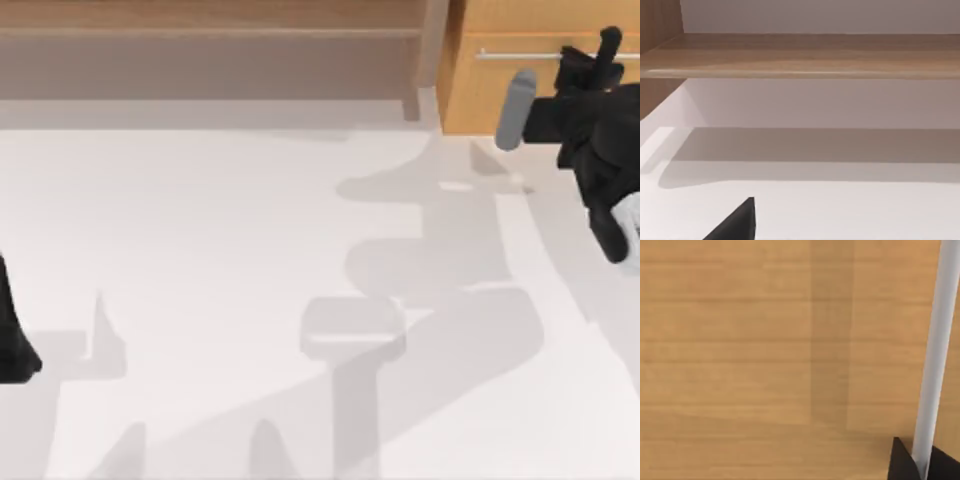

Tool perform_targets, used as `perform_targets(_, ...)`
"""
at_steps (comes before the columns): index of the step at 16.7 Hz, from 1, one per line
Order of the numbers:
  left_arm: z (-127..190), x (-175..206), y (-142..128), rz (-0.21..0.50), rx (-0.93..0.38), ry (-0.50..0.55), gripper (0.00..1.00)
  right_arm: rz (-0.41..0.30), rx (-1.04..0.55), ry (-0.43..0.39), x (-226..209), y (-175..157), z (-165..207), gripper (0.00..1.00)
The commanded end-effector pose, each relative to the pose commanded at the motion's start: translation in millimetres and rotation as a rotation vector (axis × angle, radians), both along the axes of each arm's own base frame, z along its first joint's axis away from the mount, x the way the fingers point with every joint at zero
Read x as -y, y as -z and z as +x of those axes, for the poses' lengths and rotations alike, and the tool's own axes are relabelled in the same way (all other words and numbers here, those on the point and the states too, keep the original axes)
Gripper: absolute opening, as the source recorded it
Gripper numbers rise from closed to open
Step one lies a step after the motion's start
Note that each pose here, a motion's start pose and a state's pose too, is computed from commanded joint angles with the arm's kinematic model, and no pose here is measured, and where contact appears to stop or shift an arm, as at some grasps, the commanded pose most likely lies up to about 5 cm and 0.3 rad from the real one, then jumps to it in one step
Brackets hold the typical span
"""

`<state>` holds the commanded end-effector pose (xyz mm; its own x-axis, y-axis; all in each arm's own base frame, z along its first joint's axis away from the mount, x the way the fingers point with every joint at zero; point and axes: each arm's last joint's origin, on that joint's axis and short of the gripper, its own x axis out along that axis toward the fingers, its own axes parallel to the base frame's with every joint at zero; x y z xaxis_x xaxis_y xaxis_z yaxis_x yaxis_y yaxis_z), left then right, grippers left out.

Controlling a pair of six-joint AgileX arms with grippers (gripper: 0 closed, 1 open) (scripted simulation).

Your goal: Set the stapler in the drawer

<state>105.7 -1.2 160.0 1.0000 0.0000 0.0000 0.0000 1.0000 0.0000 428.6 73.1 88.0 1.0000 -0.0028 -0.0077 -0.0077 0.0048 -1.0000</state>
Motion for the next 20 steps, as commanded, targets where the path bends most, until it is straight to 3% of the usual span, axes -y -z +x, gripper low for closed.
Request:
perform_targets(6,0.0,0.0,0.0,0.0,0.0,0.0,1.0,0.001,-0.002,0.001,1.1,-0.4,10.5,0.0)
perform_targets(19,0.0,0.0,0.0,0.0,0.0,0.0,1.0,0.001,-0.002,0.001,1.1,-0.4,10.5,0.98)
perform_targets(20,0.0,0.0,0.0,0.0,0.0,0.0,1.0,0.001,-0.002,0.001,1.1,-0.4,10.5,1.0)
